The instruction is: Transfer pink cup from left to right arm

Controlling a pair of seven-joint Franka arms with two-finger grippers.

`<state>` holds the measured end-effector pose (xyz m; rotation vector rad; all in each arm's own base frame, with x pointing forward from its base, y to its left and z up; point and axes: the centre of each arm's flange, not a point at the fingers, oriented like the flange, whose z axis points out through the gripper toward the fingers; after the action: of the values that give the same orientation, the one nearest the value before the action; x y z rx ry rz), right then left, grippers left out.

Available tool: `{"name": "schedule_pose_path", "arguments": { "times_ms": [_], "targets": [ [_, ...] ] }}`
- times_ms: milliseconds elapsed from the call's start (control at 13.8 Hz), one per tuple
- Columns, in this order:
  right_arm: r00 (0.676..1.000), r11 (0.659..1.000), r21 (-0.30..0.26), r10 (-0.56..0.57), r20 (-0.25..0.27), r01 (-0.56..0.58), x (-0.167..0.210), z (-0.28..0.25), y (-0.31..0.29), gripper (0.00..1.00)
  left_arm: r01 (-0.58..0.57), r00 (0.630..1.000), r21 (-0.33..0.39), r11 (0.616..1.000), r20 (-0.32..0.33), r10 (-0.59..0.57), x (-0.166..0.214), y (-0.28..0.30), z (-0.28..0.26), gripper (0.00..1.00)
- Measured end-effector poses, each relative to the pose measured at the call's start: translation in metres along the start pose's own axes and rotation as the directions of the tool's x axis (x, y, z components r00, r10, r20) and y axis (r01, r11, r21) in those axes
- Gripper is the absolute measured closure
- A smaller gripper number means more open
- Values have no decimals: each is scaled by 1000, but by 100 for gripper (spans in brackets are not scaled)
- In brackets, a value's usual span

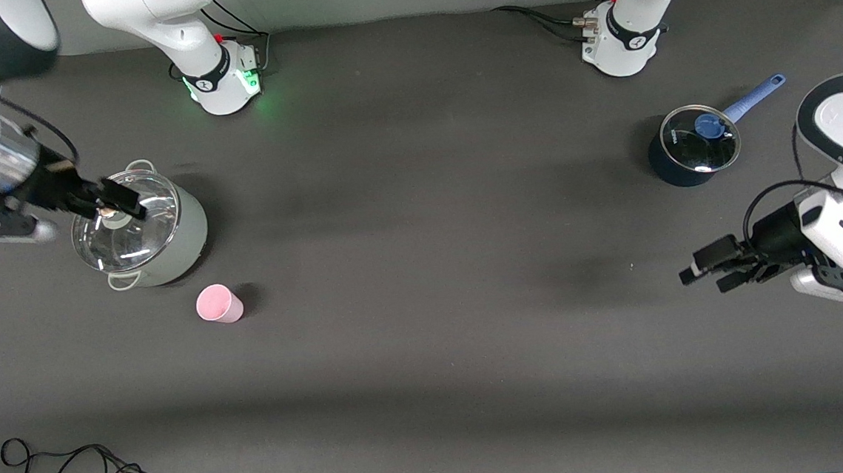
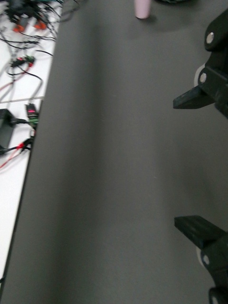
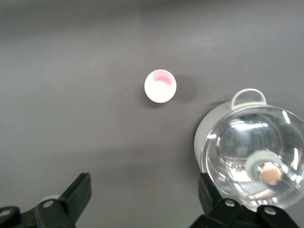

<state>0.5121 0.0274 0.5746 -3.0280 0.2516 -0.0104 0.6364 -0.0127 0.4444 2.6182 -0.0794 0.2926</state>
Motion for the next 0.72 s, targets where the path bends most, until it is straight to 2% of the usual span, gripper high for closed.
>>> {"name": "schedule_pose_path", "arguments": {
  "times_ms": [217,434,579,724],
  "targets": [
    [1000,1000,2,1,-9,-1,-4,-26,3,0,-81,988,104,991,138,66,-16,-2,-16,0],
    [1000,1000,-1,20,-1,-20,1,-23,12,0,-189,954,234,954,275,122,-30,-3,-26,0],
    [1000,1000,-2,26,1,-26,3,-21,15,0,-217,946,296,930,297,126,-32,0,-36,0],
    [1000,1000,-3,26,2,-26,4,-21,15,0,-196,952,336,921,291,96,-35,8,-47,0]
  ]
}}
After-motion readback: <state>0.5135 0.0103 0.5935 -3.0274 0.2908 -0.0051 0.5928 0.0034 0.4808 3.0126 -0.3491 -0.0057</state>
